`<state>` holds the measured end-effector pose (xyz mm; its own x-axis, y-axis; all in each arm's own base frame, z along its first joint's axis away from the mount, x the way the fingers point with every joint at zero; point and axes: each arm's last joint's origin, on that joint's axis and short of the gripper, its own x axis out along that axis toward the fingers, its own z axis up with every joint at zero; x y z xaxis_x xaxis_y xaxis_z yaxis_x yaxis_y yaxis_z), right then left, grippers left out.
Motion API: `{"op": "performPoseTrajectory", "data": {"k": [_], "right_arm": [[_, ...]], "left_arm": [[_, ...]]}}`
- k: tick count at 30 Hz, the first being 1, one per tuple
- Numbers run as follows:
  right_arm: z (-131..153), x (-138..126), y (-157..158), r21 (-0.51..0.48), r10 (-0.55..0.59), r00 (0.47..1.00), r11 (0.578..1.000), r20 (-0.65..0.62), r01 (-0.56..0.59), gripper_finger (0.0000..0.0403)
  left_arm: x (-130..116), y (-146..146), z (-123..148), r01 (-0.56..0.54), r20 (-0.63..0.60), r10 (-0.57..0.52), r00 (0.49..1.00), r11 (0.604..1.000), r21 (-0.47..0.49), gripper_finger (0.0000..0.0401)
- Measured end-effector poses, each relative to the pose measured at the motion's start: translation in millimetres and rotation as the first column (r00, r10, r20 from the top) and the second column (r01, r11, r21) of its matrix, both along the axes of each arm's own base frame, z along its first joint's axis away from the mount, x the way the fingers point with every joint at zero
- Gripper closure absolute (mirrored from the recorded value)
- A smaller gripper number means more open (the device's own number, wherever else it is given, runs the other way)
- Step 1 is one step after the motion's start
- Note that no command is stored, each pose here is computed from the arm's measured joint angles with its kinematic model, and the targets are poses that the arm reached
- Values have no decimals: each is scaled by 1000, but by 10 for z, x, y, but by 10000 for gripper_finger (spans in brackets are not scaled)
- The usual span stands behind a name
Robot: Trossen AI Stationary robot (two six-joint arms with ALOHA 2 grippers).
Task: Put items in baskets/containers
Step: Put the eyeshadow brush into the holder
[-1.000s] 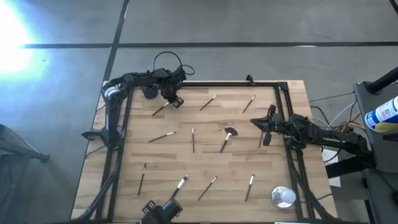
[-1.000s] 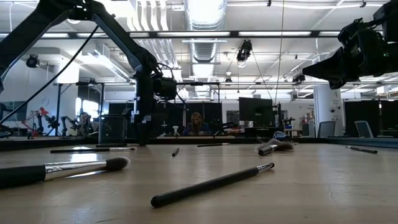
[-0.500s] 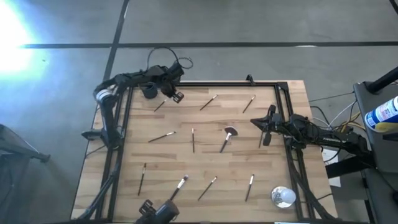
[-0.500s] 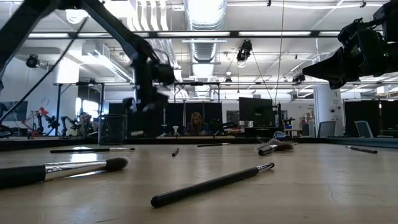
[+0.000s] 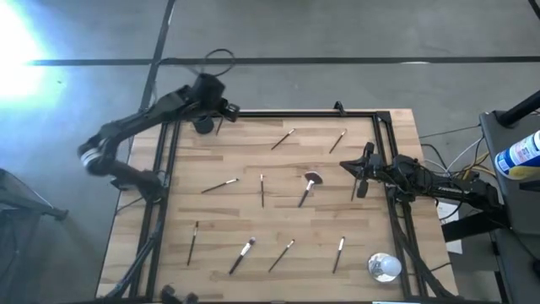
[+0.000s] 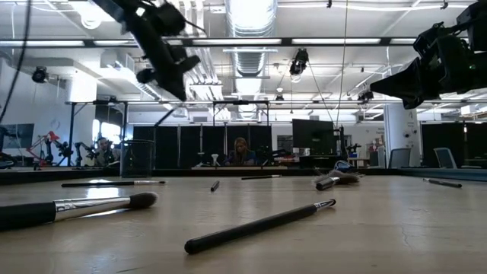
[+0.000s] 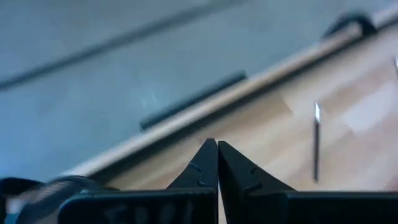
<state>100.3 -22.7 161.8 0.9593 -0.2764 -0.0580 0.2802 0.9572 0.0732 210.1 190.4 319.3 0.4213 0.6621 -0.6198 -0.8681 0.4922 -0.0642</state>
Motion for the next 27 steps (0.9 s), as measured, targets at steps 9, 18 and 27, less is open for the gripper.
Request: {"op": "performPoseTrajectory", "data": {"k": [9, 18, 27], "right_arm": [[0, 0, 0, 0, 0, 1000, 1000, 0, 0, 394], [0, 0, 0, 0, 0, 1000, 1000, 0, 0, 394], [0, 0, 0, 0, 0, 1000, 1000, 0, 0, 394]], "left_arm": [[-486, -171, -348, -286, 258, 200, 945, 888, 361, 401], [-818, -41, -593, -400, 279, 295, 914, 769, 498, 401], [-923, -134, -1133, -409, 251, 330, 910, 812, 416, 401]]}}
